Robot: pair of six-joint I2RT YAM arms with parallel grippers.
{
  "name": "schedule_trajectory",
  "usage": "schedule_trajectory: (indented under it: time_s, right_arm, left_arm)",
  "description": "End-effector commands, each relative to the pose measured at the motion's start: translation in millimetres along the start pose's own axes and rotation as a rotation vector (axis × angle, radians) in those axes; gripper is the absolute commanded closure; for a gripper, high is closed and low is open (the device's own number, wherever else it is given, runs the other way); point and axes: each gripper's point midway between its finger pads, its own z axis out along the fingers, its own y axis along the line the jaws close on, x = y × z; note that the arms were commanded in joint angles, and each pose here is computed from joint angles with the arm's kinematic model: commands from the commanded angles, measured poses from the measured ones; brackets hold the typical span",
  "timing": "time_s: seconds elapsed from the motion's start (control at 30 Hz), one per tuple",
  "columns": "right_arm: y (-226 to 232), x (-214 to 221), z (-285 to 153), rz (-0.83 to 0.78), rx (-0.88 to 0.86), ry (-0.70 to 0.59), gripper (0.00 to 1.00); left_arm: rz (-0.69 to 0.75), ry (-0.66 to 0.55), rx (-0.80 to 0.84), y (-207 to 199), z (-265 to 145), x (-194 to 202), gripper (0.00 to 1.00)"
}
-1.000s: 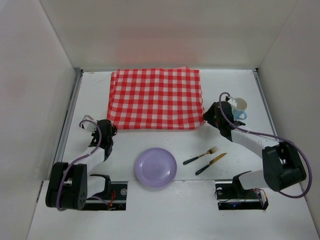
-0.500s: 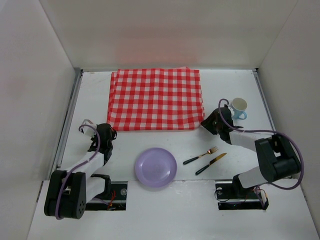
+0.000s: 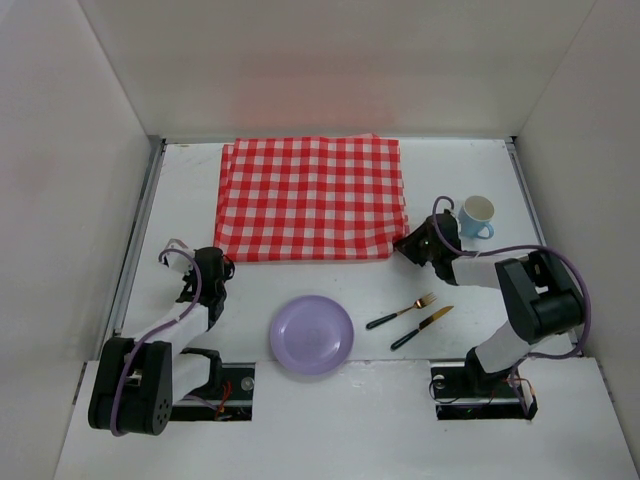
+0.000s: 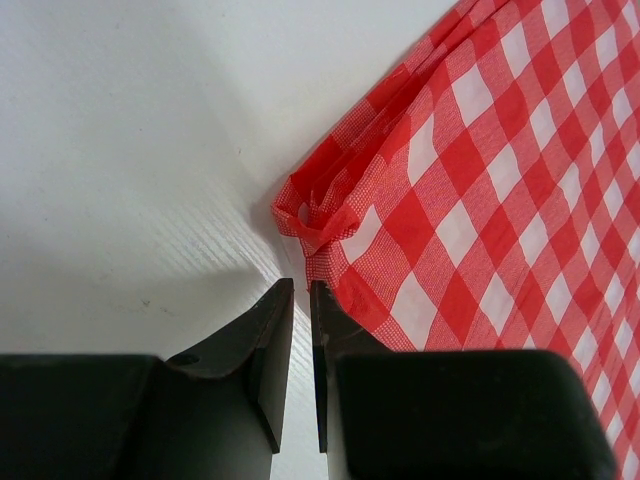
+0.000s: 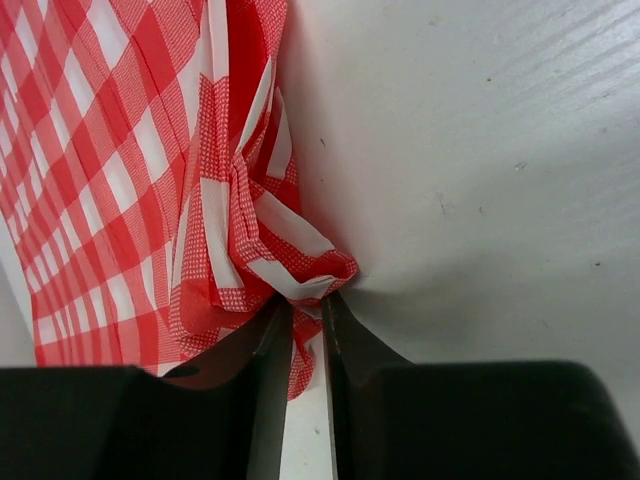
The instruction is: Set the dinner table for one person
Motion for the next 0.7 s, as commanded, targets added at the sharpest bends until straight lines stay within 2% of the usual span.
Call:
schedule_trajectory:
  time_s: [0.0,0.13,0.3,0.67]
  right_arm:
    - [16,-10,1,0.033,-0.042,-0.025,0.79]
    - [12,-15,-7,0.03,-0.024,-0.052,0.88]
    - [-1,-30,-17,0.006,0.034,-0.08,1.0]
    - [-18,-53,-43,0.004,0.071,-0.123,1.0]
  left_arm:
    - [-0.003,-0.015,0.01,-2,0,-3,0.89]
    - [-0.007,-0.017,0.007,-4,1,-4,0.92]
    - [-0.049,-0.029,0.014,-11,4,-9,1.0]
    - [-0.069,-0.049,0.004,-4,3,-19,1.0]
